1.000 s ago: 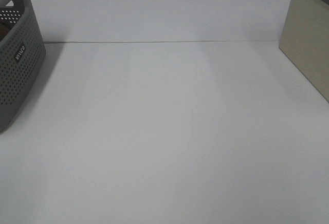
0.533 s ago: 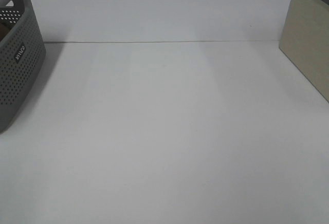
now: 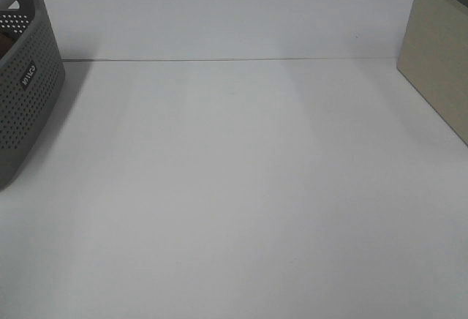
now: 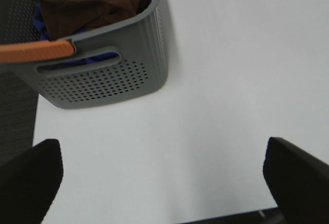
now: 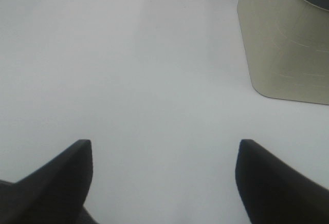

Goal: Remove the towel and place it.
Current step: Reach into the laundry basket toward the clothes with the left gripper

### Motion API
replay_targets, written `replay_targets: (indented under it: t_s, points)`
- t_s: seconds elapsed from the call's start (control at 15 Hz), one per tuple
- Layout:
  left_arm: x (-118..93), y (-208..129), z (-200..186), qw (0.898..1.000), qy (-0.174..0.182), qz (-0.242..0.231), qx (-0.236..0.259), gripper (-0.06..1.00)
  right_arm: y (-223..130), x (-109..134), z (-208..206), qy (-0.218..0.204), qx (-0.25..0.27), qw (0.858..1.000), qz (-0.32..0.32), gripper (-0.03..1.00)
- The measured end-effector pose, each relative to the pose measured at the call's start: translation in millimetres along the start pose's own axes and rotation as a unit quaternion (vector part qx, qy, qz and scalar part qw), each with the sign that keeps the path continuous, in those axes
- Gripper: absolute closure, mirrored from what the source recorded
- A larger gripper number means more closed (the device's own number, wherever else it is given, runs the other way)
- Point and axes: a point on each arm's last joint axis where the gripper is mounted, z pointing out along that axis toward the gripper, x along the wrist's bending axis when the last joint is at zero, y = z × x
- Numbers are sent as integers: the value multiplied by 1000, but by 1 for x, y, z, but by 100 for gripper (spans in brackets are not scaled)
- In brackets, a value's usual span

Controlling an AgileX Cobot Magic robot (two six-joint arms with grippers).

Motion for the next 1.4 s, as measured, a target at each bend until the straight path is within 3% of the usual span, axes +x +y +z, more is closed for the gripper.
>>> replay_targets:
  t_s: [0.13,0.27,0.4,0.47,0.53,0.6,0.67,0.8,1.0,1.13,1.27,1.4]
  points:
    - [8,43,2,996,-4,87,30,-5,0,0,0,0,0,1000,0,22]
    - [20,88,16,977,6,203,58,-4,0,0,0,0,0,1000,0,22]
    - [31,117,35,958,23,272,91,-2,0,0,0,0,0,1000,0,22]
    - [39,134,50,943,37,309,115,-2,0,0,0,0,0,1000,0,22]
    - [56,167,93,914,66,358,177,-1,0,0,0,0,0,1000,0,22]
    - [63,178,117,899,77,378,207,-1,0,0,0,0,0,1000,0,22]
    - [68,186,142,889,77,388,231,-1,0,0,0,0,0,1000,0,22]
    - [79,196,194,879,58,392,264,-1,0,0,0,0,0,1000,0,22]
    - [99,195,252,874,19,392,287,0,0,0,0,0,0,1000,0,22]
    - [127,179,300,876,-8,366,313,0,0,0,0,0,0,1000,0,22]
    - [145,158,336,862,-37,370,344,0,0,0,0,0,0,1000,0,22]
    - [148,142,369,850,-62,382,357,0,0,0,0,0,0,1000,0,22]
